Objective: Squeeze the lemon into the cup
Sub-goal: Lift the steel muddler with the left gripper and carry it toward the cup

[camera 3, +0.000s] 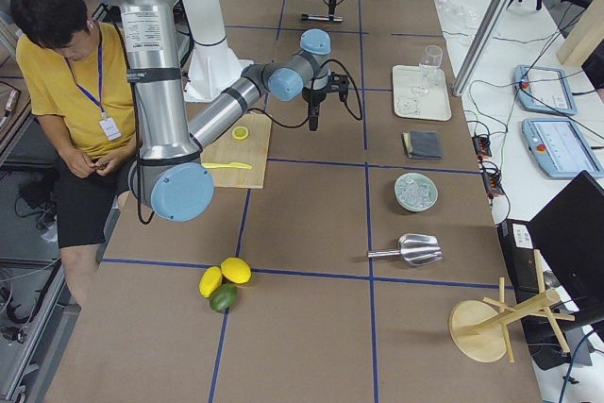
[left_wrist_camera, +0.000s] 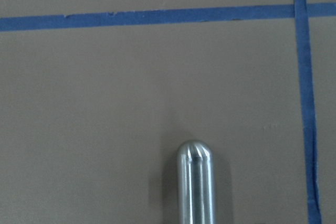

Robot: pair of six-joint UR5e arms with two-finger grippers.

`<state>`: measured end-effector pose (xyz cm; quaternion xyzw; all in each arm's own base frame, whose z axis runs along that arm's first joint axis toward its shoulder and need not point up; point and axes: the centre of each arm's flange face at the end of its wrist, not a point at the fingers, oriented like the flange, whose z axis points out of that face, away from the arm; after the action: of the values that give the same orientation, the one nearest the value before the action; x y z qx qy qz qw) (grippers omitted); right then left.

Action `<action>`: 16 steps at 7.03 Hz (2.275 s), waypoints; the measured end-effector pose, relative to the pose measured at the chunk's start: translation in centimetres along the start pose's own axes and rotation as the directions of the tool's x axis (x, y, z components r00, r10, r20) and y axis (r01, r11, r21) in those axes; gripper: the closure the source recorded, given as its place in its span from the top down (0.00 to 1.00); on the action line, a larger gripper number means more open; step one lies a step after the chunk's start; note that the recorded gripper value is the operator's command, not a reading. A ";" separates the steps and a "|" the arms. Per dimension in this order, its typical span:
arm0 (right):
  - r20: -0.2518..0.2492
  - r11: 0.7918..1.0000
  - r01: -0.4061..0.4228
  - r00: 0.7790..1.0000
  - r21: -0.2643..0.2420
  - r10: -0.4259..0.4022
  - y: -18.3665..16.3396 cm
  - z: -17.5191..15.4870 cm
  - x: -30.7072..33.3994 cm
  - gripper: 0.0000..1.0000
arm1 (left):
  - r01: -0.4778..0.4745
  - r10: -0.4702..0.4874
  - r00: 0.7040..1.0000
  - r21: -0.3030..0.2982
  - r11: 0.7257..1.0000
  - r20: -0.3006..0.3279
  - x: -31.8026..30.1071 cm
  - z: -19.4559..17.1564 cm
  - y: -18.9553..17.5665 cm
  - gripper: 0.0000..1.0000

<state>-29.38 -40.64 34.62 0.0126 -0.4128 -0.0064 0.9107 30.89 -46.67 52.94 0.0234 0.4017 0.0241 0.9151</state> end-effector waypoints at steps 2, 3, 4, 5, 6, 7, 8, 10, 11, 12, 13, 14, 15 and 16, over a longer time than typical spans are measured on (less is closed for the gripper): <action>0.002 1.000 0.000 1.000 -0.001 0.000 0.0 -0.1 0.0 1.00 | -0.005 0.005 1.000 -0.007 1.000 0.001 0.2 0.3 0.2 0.67; 0.003 1.000 -0.001 1.000 -0.002 0.001 0.1 -0.1 0.0 1.00 | -0.009 0.009 1.000 -0.010 1.000 0.001 0.4 0.5 0.3 0.67; 0.006 1.000 -0.002 1.000 -0.005 0.002 0.1 -0.1 0.0 1.00 | -0.013 0.013 1.000 -0.013 1.000 0.002 0.6 0.7 0.5 0.53; 0.011 1.000 -0.003 1.000 -0.011 0.003 0.2 -0.2 -0.1 1.00 | -0.015 0.015 1.000 -0.016 1.000 0.003 0.7 0.9 0.6 0.32; 0.014 1.000 -0.004 1.000 -0.014 0.004 0.2 -0.2 -0.1 1.00 | -0.018 0.018 1.000 -0.018 1.000 0.004 0.8 1.0 0.7 0.05; 0.016 1.000 -0.004 1.000 -0.015 0.005 0.2 -0.2 -0.2 1.00 | -0.020 0.020 1.000 -0.020 1.000 0.005 0.8 1.1 0.8 0.00; 0.017 1.000 -0.004 1.000 -0.016 0.005 0.2 -0.3 -0.2 1.00 | -0.022 0.022 1.000 -0.019 1.000 0.005 0.9 1.1 0.8 0.00; 0.024 1.000 -0.004 1.000 -0.013 0.004 0.4 -0.7 -0.4 1.00 | -0.049 0.049 0.999 0.006 0.999 -0.021 2.4 -0.5 0.8 0.00; 0.029 1.000 -0.003 1.000 -0.011 0.003 0.5 -1.0 -0.5 1.00 | -0.076 0.077 0.996 0.033 0.997 -0.050 4.6 -3.0 0.9 0.00; 0.032 1.000 -0.003 0.999 -0.008 0.003 0.6 -1.2 -0.5 1.00 | -0.101 0.106 0.991 0.070 0.992 -0.079 7.4 -6.3 1.0 0.00; 0.035 1.000 -0.002 0.999 -0.006 0.002 0.7 -1.4 -0.5 1.00 | -0.133 0.149 0.982 0.137 0.982 -0.118 11.1 -10.2 0.7 0.00; 0.036 1.000 -0.002 0.999 -0.005 0.002 0.9 -1.6 -0.4 1.00 | -0.167 0.205 0.967 0.233 0.958 -0.153 15.5 -14.0 0.0 0.00; 0.035 1.000 -0.003 0.999 -0.005 0.003 1.0 -1.7 -0.3 1.00 | -0.201 0.269 0.949 0.338 0.919 -0.166 20.3 -17.0 0.1 0.00; 0.032 1.000 -0.005 0.999 -0.007 0.005 1.1 -1.6 -0.1 1.00 | -0.230 0.325 0.932 0.430 0.873 -0.161 24.7 -18.5 1.0 0.00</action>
<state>-28.19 -39.48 33.53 0.0083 -0.4275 -0.0058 0.9039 33.95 -43.72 22.39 0.2668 0.4928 0.0752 0.8248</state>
